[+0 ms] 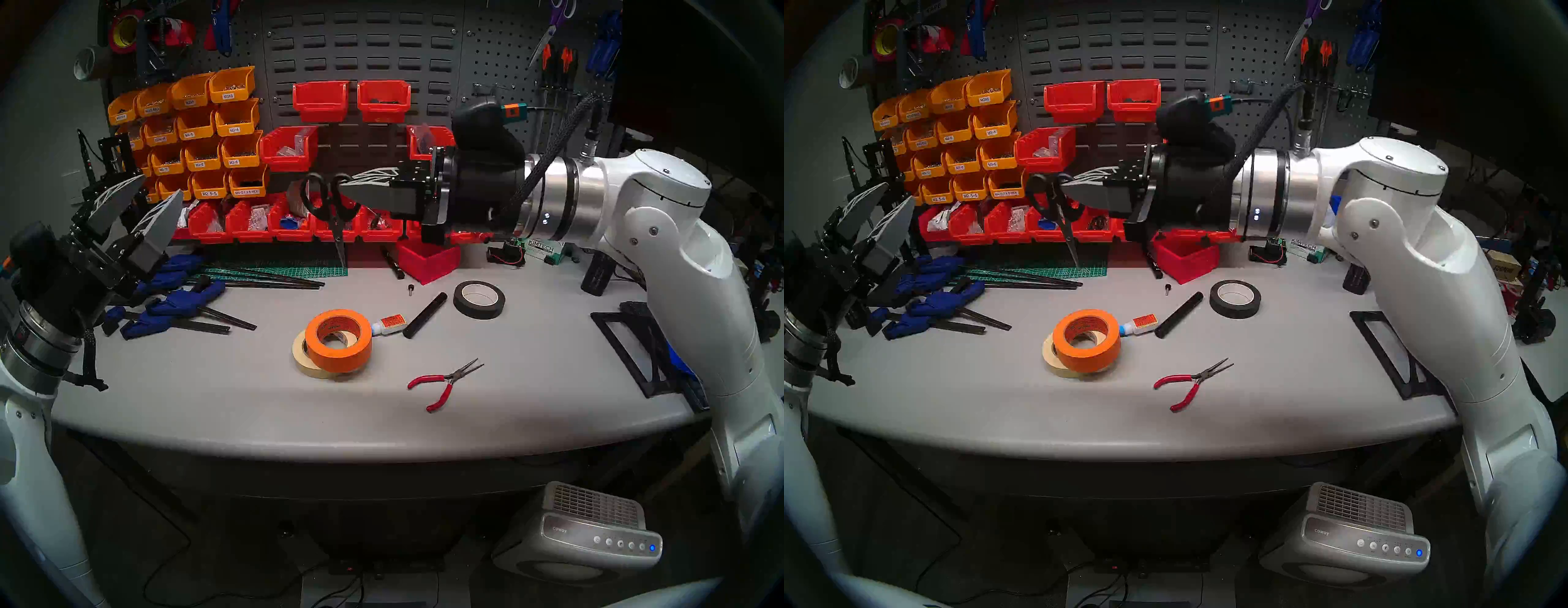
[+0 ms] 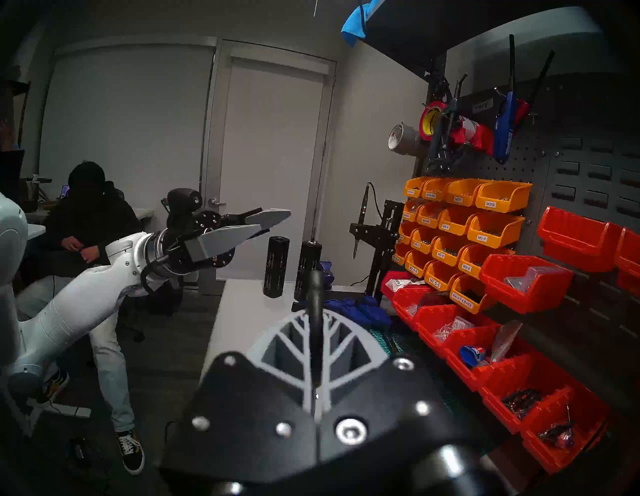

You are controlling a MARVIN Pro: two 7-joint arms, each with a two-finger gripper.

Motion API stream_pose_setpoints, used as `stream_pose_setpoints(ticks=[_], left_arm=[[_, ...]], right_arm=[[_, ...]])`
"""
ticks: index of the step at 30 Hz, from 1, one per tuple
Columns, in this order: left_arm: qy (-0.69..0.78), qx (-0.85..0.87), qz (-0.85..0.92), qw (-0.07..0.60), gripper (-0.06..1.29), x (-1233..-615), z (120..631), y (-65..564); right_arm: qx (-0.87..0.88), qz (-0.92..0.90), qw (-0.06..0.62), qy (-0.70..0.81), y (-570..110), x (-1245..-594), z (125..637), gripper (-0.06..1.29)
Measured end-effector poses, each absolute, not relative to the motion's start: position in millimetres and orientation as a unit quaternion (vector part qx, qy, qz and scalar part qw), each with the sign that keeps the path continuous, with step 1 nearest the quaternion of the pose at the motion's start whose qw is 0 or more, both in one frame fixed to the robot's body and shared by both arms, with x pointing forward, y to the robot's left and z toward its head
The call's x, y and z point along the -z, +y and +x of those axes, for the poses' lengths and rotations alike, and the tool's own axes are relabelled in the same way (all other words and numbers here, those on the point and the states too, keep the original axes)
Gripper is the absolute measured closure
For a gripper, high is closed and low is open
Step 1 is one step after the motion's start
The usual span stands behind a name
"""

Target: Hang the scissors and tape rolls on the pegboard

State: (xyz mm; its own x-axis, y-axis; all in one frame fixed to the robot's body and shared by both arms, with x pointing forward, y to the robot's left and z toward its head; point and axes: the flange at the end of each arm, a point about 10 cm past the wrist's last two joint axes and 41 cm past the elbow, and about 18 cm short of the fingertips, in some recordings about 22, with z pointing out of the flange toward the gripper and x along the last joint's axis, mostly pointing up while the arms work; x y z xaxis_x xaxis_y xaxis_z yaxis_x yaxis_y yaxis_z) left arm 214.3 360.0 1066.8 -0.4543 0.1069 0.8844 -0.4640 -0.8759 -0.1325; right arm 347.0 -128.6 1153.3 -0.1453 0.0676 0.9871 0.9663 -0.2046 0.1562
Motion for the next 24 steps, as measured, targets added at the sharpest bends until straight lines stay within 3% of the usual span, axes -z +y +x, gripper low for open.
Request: stream_pose_setpoints(ticks=[11, 24], left_arm=[[-0.182, -0.833, 0.495, 0.167, 0.0, -1066, 216, 365], [-0.158, -0.835, 0.504, 0.154, 0.0, -1060, 221, 363]], right_arm=[[0.587, -0.539, 0.377, -0.472, -143, -1157, 366, 1.26], [0.629, -0.562, 0.341, -0.416, -211, -1184, 398, 1.26]])
